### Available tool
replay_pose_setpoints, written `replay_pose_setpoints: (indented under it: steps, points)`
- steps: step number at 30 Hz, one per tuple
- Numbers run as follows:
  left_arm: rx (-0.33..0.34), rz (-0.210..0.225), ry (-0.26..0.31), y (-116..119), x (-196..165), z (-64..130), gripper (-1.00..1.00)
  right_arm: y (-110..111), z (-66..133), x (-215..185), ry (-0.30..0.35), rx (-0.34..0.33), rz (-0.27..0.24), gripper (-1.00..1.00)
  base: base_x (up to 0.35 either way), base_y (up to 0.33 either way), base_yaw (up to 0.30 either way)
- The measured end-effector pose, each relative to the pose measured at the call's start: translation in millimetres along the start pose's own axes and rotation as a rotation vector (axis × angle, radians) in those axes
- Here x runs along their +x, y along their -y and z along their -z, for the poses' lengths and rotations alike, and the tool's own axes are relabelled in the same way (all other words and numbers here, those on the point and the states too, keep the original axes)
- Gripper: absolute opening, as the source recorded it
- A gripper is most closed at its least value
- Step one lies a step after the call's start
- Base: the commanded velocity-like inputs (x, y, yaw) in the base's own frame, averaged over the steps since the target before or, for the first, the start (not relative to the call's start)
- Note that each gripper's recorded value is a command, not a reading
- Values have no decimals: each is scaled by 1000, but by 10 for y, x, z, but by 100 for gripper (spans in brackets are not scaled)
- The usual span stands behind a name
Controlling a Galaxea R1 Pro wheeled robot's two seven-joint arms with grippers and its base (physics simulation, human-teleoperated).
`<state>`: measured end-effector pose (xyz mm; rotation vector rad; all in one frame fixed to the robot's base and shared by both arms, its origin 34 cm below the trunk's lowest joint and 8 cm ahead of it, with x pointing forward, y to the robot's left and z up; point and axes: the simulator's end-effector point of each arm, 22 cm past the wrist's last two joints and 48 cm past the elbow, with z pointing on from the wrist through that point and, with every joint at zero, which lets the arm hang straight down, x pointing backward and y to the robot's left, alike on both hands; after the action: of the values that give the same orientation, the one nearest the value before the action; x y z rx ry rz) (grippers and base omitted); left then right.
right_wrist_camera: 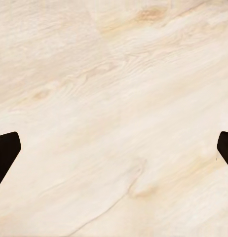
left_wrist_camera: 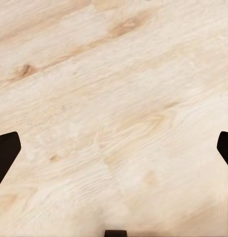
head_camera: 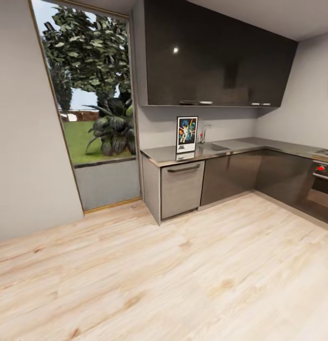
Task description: Pick up the poster from the kitchen countertop and hang it on one of the wall nails in the kitchen.
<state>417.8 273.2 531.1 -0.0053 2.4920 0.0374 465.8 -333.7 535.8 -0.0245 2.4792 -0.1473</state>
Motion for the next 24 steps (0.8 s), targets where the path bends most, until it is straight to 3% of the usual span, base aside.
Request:
replay_pose_setpoints:
  steps: [8, 24]
  points:
    - [-1, -1, 0, -2, -4, -2, 100, 3, 0, 0, 0, 0, 0, 100, 245, -253, 235]
    - [-3, -1, -1, -5, 0, -2, 100, 0, 0, 7, -2, 0, 2, 100, 229, -263, 15]
